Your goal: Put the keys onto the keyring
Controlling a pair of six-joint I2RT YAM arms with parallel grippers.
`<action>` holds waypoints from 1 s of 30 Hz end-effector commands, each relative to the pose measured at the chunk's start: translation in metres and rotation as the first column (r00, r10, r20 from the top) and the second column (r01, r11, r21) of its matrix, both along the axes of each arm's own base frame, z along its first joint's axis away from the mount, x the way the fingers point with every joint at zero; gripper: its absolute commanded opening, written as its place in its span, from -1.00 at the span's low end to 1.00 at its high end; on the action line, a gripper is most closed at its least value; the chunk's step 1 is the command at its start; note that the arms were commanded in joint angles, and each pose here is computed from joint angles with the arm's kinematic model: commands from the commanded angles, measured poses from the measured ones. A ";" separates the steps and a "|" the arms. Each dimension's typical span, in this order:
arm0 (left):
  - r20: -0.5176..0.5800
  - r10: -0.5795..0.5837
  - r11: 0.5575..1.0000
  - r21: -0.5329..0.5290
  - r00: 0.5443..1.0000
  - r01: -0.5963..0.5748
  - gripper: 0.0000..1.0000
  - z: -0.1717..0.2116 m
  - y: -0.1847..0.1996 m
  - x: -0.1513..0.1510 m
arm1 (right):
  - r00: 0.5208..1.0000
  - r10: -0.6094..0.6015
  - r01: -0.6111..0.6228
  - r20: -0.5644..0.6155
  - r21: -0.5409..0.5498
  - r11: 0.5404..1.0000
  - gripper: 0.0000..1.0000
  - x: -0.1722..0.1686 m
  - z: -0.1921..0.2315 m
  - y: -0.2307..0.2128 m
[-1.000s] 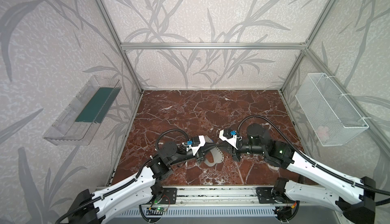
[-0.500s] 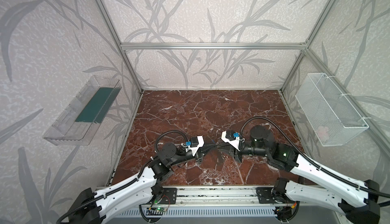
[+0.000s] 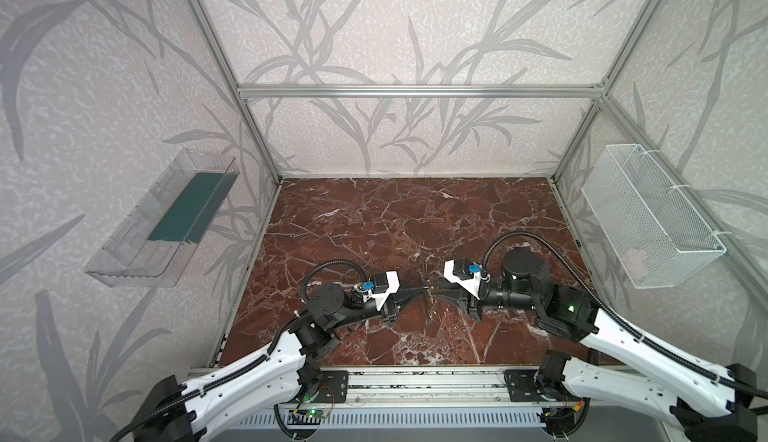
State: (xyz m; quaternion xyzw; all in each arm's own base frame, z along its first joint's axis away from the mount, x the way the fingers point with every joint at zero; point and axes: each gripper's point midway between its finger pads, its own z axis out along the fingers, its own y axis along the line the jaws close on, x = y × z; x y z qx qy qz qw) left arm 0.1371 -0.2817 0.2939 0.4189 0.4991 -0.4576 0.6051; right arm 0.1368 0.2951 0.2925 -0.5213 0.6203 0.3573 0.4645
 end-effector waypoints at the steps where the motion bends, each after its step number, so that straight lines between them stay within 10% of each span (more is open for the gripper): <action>1: 0.020 -0.038 0.999 -0.026 0.999 0.039 -1.00 0.012 0.001 -0.007 | 1.000 0.028 -0.028 -0.002 0.013 1.000 -0.59 -0.002 -0.001 0.003; 30: 0.039 -0.061 0.997 -0.050 0.997 0.062 -1.00 0.019 0.001 -0.012 | 0.993 0.106 -0.103 -0.057 0.053 0.993 -0.82 -0.006 0.000 0.019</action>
